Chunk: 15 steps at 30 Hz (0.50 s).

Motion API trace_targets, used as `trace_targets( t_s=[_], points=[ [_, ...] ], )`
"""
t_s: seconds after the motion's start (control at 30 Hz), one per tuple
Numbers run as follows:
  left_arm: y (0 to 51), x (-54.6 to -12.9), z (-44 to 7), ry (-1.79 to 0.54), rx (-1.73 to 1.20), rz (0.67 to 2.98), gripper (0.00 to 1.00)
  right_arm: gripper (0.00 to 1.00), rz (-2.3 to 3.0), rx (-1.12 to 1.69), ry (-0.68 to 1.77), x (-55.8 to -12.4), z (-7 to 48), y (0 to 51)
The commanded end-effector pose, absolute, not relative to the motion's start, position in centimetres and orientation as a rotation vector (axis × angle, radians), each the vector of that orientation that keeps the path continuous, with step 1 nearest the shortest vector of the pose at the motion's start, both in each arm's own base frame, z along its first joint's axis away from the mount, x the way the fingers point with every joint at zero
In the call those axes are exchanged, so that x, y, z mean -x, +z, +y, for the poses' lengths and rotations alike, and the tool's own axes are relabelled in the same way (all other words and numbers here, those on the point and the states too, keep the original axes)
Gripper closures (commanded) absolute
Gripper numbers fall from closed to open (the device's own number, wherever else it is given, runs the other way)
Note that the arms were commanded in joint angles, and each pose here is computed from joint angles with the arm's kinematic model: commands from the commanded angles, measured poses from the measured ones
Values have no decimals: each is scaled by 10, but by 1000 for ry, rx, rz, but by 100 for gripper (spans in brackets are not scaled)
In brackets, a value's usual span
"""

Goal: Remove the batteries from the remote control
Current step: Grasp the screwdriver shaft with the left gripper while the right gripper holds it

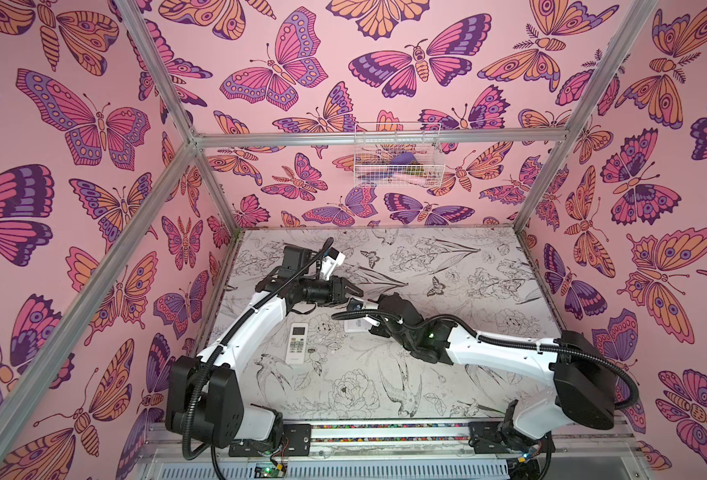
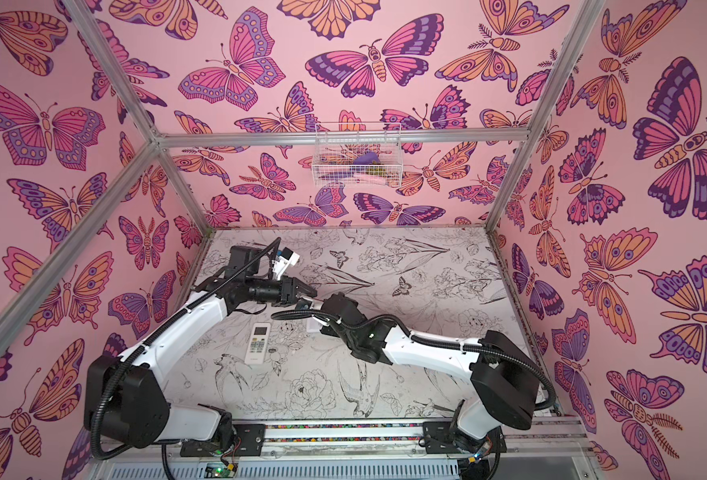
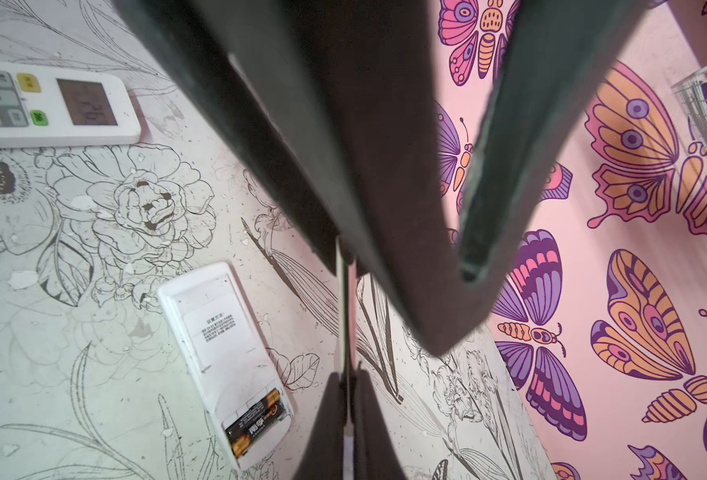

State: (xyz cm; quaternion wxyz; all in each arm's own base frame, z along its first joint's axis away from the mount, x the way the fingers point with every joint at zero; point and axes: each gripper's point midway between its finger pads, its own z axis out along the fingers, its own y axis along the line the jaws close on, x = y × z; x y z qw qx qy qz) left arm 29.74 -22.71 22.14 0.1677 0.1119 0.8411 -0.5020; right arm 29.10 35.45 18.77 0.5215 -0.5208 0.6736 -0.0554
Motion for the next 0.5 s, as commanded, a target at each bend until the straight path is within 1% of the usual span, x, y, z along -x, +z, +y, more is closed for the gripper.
trace_targets(
  t_s=[0.0,0.07,0.2,0.37,0.47],
  points=[
    [207,-295,-227,-1397,-344,2411,66,100,1604,1206,-92,-295,360,203],
    [210,-294,-227,-1401,-357,2401,68,100,1616,1200,-93,-297,360,203],
    [204,-294,-226,-1377,-366,2410,68,100,1612,1200,-93,-297,359,203],
    [209,-295,-227,-1387,-373,2400,84,100,1621,1207,-84,-297,360,202],
    [202,-297,-226,-1360,-367,2415,92,100,1614,1208,-90,-298,360,201]
  ],
)
